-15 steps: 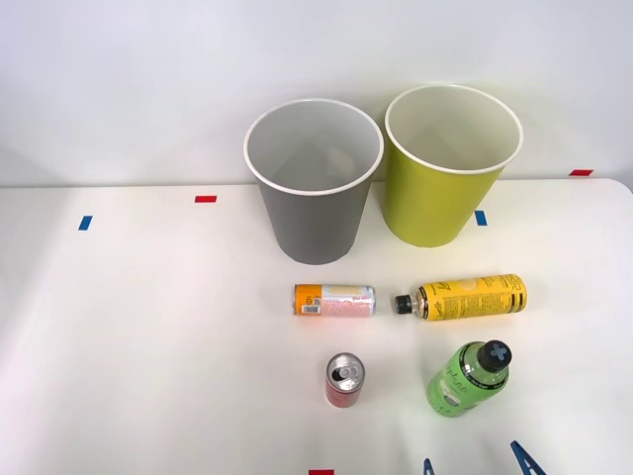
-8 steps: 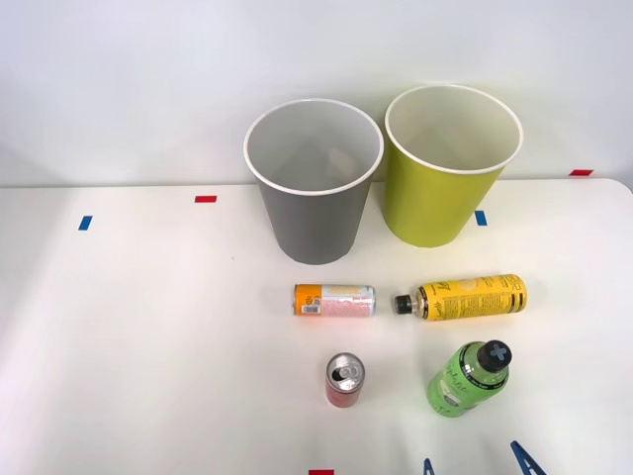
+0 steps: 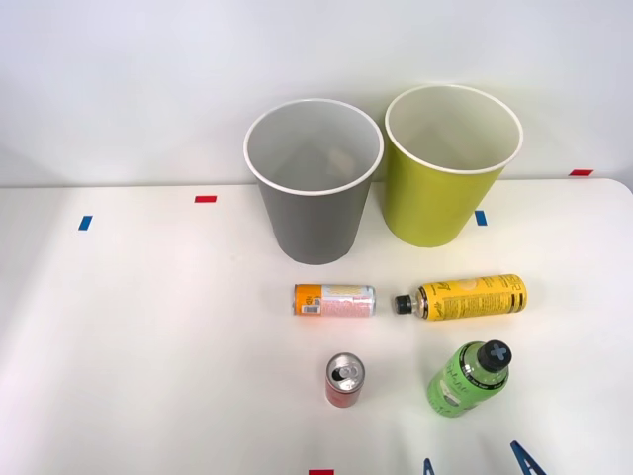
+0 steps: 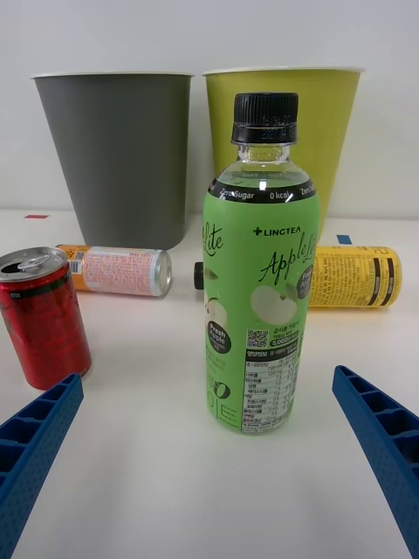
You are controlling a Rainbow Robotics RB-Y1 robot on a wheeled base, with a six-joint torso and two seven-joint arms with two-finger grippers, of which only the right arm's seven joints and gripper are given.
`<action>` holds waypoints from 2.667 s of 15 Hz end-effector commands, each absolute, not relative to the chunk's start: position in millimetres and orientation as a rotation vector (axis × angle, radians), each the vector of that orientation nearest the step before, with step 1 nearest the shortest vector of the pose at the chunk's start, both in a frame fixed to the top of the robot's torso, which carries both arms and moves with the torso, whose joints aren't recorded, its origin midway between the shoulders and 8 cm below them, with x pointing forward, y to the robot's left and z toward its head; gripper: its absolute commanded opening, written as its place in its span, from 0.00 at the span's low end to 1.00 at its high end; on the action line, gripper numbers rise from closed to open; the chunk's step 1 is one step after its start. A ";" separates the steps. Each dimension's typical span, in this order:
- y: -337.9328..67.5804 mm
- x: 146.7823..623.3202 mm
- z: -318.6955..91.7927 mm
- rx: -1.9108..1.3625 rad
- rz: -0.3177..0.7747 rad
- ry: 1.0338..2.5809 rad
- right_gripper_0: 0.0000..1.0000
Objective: Put cans in the gray bin, plastic bottles in the light green bin
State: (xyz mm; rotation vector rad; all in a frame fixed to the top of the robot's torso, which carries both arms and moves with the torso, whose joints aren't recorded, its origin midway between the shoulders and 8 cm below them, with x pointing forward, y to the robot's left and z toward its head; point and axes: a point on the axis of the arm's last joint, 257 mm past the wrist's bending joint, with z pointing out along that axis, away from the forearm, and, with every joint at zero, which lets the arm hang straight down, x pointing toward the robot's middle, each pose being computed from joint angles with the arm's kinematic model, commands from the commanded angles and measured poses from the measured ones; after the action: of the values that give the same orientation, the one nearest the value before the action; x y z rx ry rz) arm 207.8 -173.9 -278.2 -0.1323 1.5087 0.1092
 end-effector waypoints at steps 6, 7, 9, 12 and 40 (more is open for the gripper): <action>-185.1 226.2 -253.7 -0.089 0.095 1.412 1.00; -189.1 229.2 -252.1 -0.079 0.089 1.406 1.00; -196.1 234.8 -248.7 -0.045 0.077 1.393 1.00; -199.4 244.5 -242.4 -0.034 0.059 1.366 1.00; -189.5 317.9 -235.1 0.008 0.089 1.330 0.12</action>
State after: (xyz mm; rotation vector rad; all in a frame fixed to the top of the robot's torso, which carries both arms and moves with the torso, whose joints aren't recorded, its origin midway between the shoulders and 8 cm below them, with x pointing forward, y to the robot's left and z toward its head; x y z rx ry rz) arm 317.8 -189.0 -236.6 0.0042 1.3350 0.0866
